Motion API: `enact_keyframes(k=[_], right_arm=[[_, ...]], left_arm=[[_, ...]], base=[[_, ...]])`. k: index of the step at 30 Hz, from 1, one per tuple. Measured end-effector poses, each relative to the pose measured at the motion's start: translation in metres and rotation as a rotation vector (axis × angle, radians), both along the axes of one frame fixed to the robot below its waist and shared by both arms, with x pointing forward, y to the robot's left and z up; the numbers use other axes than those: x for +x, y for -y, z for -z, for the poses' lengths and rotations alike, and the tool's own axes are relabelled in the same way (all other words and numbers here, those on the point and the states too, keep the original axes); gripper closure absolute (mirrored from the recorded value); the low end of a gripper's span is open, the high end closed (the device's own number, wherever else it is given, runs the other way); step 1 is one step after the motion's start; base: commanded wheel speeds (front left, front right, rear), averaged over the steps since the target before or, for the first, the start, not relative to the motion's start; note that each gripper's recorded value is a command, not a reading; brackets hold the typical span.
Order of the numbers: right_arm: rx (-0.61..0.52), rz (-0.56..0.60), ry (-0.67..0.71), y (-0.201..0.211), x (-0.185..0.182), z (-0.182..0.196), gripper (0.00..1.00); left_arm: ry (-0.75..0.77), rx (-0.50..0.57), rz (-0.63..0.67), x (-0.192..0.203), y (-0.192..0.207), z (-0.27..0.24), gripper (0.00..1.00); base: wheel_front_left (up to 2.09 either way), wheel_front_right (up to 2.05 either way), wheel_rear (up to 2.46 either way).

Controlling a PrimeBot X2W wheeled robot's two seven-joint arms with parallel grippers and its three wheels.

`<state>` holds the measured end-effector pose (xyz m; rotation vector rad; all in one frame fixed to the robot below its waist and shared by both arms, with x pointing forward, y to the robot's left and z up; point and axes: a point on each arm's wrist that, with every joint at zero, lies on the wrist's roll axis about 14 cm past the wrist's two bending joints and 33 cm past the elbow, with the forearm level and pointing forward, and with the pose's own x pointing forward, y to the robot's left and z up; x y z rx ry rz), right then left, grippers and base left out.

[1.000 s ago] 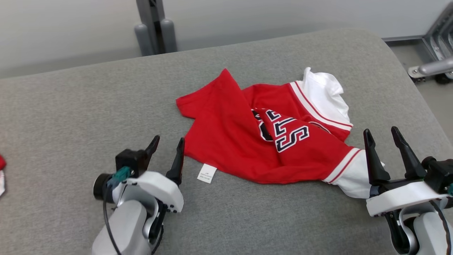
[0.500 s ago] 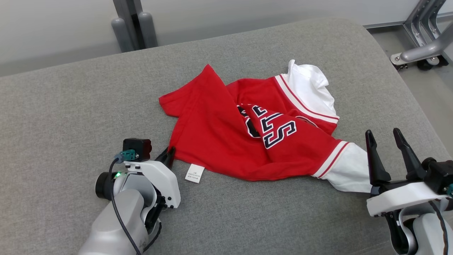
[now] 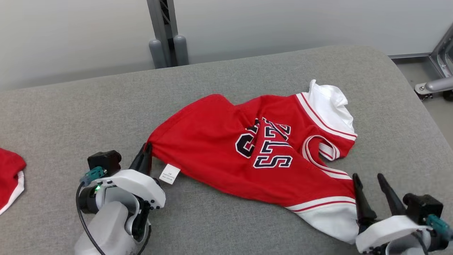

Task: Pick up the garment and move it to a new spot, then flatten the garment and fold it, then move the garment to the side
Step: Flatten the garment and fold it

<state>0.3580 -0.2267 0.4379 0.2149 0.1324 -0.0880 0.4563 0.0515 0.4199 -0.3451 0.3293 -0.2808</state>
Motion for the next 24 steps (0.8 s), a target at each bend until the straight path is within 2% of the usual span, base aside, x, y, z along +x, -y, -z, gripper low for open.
enact_keyframes(k=[3,7,14,19,24], right_arm=[[0.07,-0.005,-0.048,-0.011,-0.012,0.017,0.0],[0.108,-0.032,-0.102,-0.024,-0.028,0.034,0.0],[0.116,-0.013,-0.214,-0.016,-0.065,0.063,0.0],[0.114,0.002,-0.23,-0.01,-0.072,0.067,0.0],[0.129,-0.035,-0.262,-0.024,-0.076,0.075,0.0]], left_arm=[[0.014,-0.004,-0.009,0.003,-0.001,-0.002,1.0],[0.02,0.002,-0.011,0.004,-0.001,-0.001,1.0],[0.031,-0.003,-0.022,0.007,-0.001,-0.003,1.0],[0.04,-0.001,-0.011,0.008,0.003,-0.005,1.0],[0.042,0.002,-0.012,0.007,0.002,-0.005,1.0]], base=[[0.0,0.0,0.0],[0.0,0.0,0.0],[0.0,0.0,0.0],[0.0,0.0,0.0],[0.0,0.0,0.0]])
